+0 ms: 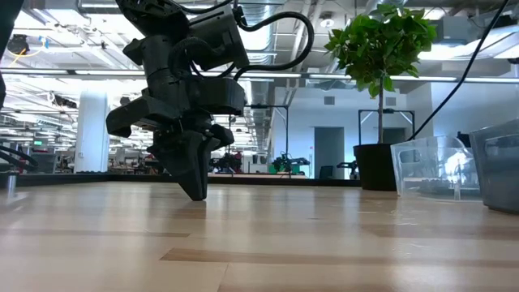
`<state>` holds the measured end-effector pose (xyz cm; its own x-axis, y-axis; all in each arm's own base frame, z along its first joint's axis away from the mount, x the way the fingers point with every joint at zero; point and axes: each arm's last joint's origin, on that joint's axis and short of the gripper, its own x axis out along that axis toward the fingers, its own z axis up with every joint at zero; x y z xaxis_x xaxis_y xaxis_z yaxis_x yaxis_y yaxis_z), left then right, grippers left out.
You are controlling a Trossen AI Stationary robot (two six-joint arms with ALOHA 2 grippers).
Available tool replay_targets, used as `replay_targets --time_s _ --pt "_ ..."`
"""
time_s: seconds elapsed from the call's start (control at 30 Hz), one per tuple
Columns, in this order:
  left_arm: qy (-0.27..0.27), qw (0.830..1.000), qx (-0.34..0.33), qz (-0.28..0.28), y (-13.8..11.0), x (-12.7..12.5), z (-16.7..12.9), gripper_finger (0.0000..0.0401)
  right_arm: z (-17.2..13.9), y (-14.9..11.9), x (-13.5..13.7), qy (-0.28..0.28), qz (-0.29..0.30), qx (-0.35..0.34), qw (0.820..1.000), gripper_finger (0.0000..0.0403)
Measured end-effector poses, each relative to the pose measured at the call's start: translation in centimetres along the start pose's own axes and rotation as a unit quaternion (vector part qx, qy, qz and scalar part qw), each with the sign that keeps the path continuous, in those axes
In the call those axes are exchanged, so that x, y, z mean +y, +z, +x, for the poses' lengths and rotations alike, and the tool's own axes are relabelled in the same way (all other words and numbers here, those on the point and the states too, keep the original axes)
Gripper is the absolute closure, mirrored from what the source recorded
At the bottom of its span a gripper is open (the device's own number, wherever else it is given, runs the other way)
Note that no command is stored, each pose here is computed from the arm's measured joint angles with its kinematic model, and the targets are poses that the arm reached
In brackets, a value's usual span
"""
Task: Sort pens & pencils
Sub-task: Put the black pencil into the black transparent bin, then return to Home Position
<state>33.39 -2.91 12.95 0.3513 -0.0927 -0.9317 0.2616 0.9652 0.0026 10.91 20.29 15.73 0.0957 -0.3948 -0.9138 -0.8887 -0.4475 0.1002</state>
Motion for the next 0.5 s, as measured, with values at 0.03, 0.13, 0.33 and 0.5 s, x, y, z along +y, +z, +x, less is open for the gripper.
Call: replay_targets --time_s 0.03,0.13,0.33,0.5 --pt "0.000 1.000 0.000 0.000 0.0 0.0 0.0 0.0372 0.0 0.0 0.0 -0.001 -0.009 0.000 1.000 0.0311" --pt "0.000 1.000 0.000 0.000 0.0 0.0 0.0 0.0372 0.0 0.0 0.0 -0.002 -0.039 0.000 0.999 0.0292" --pt "0.000 1.000 0.000 0.000 0.0 0.0 0.0 0.0372 0.0 -0.6 0.1 -0.005 -0.010 0.042 0.999 0.0255" --pt "-0.001 1.000 0.000 0.001 0.0 0.0 0.0 0.0372 -0.6 -2.7 -0.5 -0.045 0.185 0.118 0.975 0.0242"
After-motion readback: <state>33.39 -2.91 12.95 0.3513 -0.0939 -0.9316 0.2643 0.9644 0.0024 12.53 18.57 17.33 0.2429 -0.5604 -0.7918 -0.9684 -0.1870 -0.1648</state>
